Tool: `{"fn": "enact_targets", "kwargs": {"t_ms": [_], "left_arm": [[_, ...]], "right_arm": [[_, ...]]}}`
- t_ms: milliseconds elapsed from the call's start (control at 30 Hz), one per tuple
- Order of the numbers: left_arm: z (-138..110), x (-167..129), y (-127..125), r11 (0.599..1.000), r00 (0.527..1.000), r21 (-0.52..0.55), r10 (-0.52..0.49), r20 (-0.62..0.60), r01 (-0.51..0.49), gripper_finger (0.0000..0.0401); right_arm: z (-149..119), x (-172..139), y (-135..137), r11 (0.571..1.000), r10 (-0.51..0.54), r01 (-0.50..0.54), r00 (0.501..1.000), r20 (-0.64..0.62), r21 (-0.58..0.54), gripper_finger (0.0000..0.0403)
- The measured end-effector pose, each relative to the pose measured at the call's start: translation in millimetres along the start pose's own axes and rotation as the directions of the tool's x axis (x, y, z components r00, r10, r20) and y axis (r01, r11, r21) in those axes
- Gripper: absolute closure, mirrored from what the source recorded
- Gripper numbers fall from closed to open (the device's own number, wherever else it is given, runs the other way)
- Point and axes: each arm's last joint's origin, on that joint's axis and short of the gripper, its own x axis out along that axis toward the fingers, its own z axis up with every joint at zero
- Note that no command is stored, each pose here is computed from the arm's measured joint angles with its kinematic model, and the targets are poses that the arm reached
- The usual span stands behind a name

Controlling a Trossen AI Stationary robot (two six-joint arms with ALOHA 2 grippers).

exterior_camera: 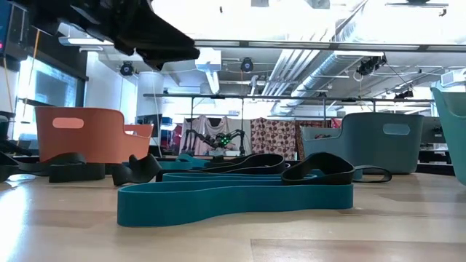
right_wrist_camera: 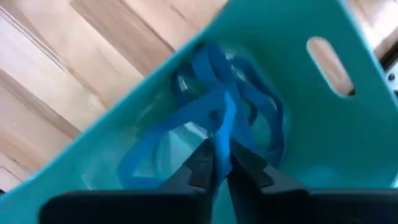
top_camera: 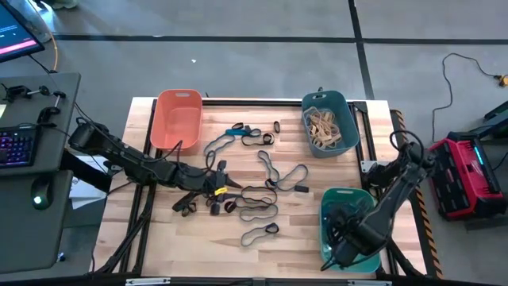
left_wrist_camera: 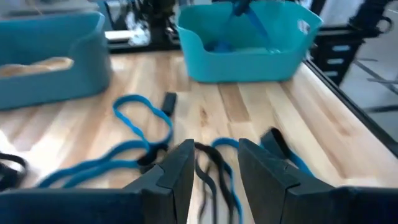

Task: Sort rubber bands into baskets
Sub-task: Put the blue rubber band into the green bin

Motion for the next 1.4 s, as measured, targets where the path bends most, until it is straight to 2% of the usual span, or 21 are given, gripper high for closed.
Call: {"fn": "enact_targets", "kwargs": {"t_ms": [233, 400, 533, 733, 800, 933, 1033, 1133, 1233, 1367, 1400], "left_arm": [[-11, -1, -2, 0.997, 0.991, 0.01, -0.071, -0.113, 0.073, 0.0284], [-17, -2, -5, 0.985, 0.97, 0.002, -0.17, -0.176, 0.173, 0.0284], [-17, -3, -9, 0.98, 0.964, 0.006, -0.194, -0.182, 0.198, 0.0284], [-19, -4, -13, 0.977, 0.958, 0.014, -0.204, -0.201, 0.211, 0.0284], [-20, -4, -12, 0.981, 0.961, 0.018, -0.183, -0.208, 0.191, 0.0284], [-21, -5, 1, 0.999, 0.967, -0.017, -0.031, -0.254, 0.028, 0.0284], [-18, -5, 21, 0.994, 0.942, -0.089, 0.022, -0.336, -0.055, 0.029], [-14, -4, 40, 0.988, 0.915, -0.096, 0.073, -0.397, -0.12, 0.0309], [-11, -5, 59, 0.982, 0.889, -0.078, 0.12, -0.442, -0.172, 0.0334], [-6, -9, 82, 0.973, 0.848, -0.054, 0.17, -0.501, -0.226, 0.0365], [-6, -10, 87, 0.971, 0.838, -0.044, 0.181, -0.516, -0.237, 0.0371]], "right_arm": [[10, 3, -1, 0.999, -0.042, 0.041, 0.997, -0.059, -0.022, 0.0281], [16, -3, -6, 0.999, -0.047, 0.046, 0.997, -0.066, -0.009, 0.0232], [18, -12, -6, 1.0, -0.016, 0.015, 0.999, -0.037, -0.008, 0.0215], [19, -26, 1, 0.994, 0.093, -0.085, 0.989, 0.112, -0.072, 0.0213], [21, -28, 4, 0.99, 0.125, -0.112, 0.98, 0.156, -0.091, 0.0213], [27, -29, 6, 0.985, 0.142, -0.116, 0.967, 0.213, -0.128, 0.0213], [37, -27, 6, 0.983, 0.134, -0.098, 0.961, 0.24, -0.154, 0.0222], [48, -26, 8, 0.975, 0.135, -0.075, 0.949, 0.286, -0.211, 0.0251], [62, -25, 9, 0.963, 0.137, -0.047, 0.932, 0.334, -0.265, 0.0299], [79, -24, 11, 0.939, 0.14, 0.007, 0.905, 0.401, -0.343, 0.0384], [83, -24, 12, 0.932, 0.143, 0.021, 0.896, 0.421, -0.361, 0.0393]]}}
